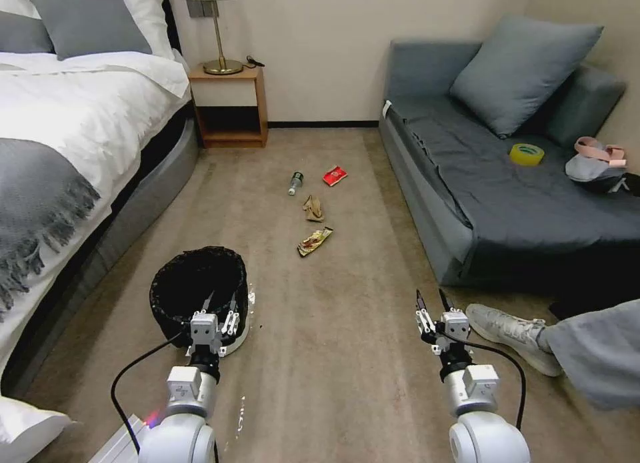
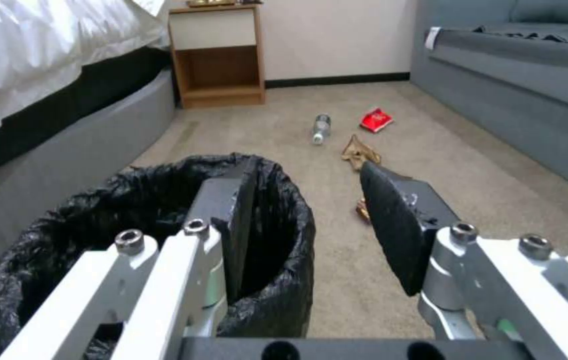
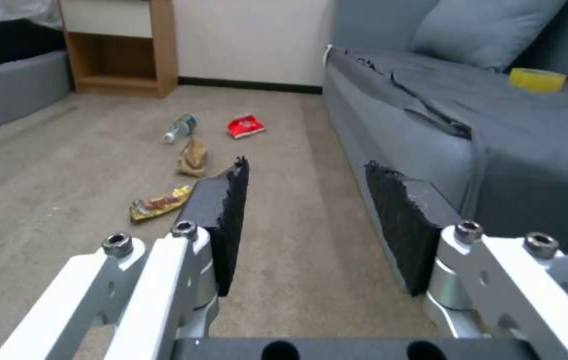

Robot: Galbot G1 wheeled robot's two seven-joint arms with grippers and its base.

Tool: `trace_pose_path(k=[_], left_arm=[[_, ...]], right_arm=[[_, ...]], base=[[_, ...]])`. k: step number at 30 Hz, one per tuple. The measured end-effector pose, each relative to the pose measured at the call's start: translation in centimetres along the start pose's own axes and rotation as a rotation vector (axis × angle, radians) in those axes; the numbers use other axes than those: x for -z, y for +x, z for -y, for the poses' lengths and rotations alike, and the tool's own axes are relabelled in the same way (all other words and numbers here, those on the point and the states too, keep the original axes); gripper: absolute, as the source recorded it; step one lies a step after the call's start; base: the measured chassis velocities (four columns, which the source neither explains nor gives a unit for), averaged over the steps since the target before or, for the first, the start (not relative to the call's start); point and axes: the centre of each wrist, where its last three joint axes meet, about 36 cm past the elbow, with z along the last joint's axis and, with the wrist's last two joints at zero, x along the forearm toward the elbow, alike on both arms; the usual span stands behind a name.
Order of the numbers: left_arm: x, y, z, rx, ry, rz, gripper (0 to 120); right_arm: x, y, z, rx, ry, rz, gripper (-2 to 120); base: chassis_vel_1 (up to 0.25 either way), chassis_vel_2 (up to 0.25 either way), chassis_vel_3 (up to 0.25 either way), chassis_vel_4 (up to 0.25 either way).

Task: Pick up the trash bin, then pick up the garbage on the floor and place it into the trash bin.

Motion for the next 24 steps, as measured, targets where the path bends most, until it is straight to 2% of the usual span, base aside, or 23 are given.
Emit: trace_pose_path(k=[24], left_arm=[[0.00, 0.00, 0.00, 0.000, 0.000, 0.000, 50]], right_arm=[[0.00, 0.00, 0.00, 0.000, 0.000, 0.000, 50]], base=[[0.000, 0.000, 0.000, 0.000]])
